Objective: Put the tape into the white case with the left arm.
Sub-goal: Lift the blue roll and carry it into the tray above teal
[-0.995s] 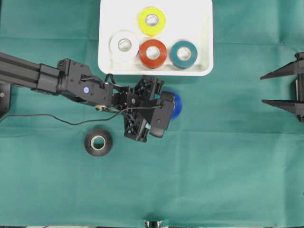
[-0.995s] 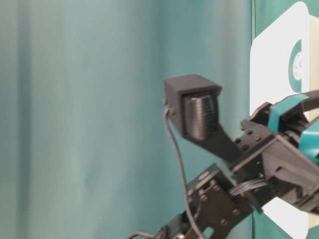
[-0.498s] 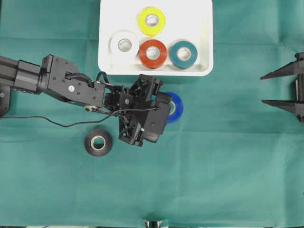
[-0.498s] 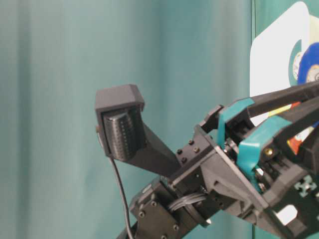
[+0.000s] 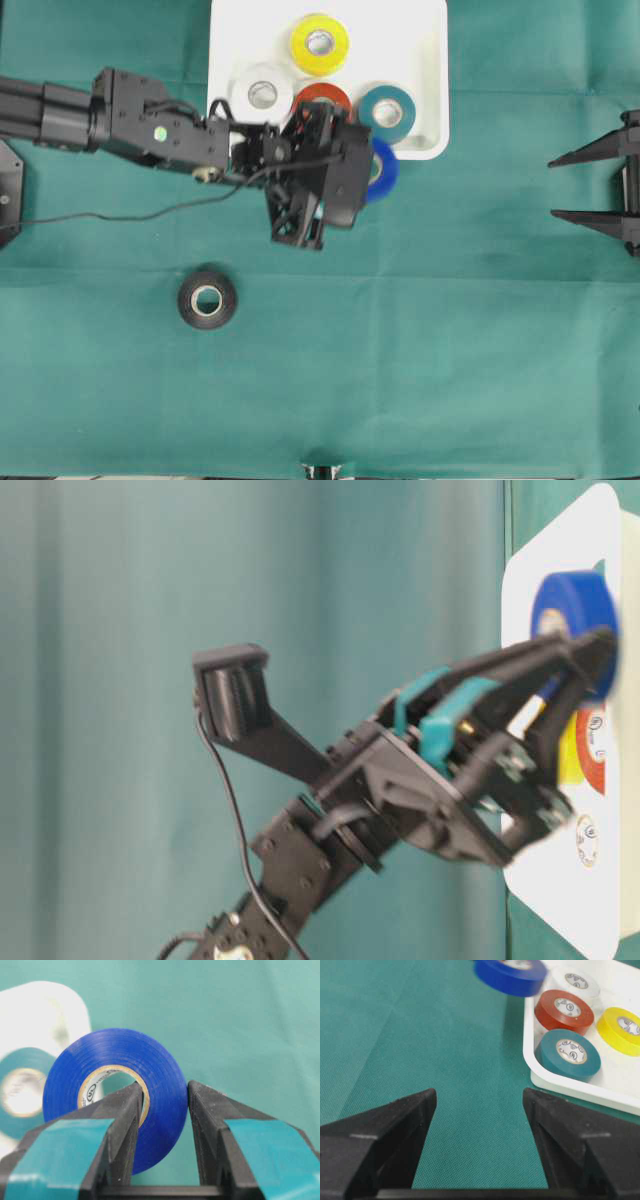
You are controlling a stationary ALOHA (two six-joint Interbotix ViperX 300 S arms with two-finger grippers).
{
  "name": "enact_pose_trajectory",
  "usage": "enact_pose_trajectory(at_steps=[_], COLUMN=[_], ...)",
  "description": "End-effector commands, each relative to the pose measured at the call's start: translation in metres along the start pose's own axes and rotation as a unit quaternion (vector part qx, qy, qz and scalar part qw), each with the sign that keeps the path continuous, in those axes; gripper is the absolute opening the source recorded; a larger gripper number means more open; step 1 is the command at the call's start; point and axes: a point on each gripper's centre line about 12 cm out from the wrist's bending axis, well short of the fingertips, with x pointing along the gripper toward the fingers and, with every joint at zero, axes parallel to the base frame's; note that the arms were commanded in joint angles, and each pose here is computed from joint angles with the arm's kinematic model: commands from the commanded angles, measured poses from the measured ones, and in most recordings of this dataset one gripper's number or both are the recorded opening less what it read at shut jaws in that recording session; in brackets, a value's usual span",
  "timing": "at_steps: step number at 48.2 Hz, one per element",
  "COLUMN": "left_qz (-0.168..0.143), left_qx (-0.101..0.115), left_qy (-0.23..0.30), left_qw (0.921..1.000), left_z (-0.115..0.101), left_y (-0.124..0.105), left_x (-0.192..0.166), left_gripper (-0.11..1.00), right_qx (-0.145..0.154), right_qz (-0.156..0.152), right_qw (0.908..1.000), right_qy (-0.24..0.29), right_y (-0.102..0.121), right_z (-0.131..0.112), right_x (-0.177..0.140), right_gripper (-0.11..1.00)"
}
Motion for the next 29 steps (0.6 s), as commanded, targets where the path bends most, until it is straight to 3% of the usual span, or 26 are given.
enact_pose_trajectory(at_steps=[1, 21, 29], left_qz=[0.021, 0.072, 0.083], left_qx=[-0.009, -0.051, -0.061], left_qy=[-0.028, -0.014, -0.009], left_qw=[0.9994, 0.996, 0.9946], left_z=[0.019, 0.005, -0.003], left_y=[0.02, 0.085, 0.1], left_x=[-0.007, 0.011, 0.014], left_gripper=[0.27, 0.27, 0.27], right_qx=[-0.001, -0.001, -0.001], right_qz=[-0.001, 0.0, 0.0], right_qw=[1.0, 1.0, 1.0], right_qy=[-0.004, -0.003, -0.003], right_y=[-0.001, 0.0, 0.0], right_z=[0.004, 0.003, 0.003], right_x=[0.001, 0.001, 0.001], right_gripper=[0.97, 0.97, 0.97])
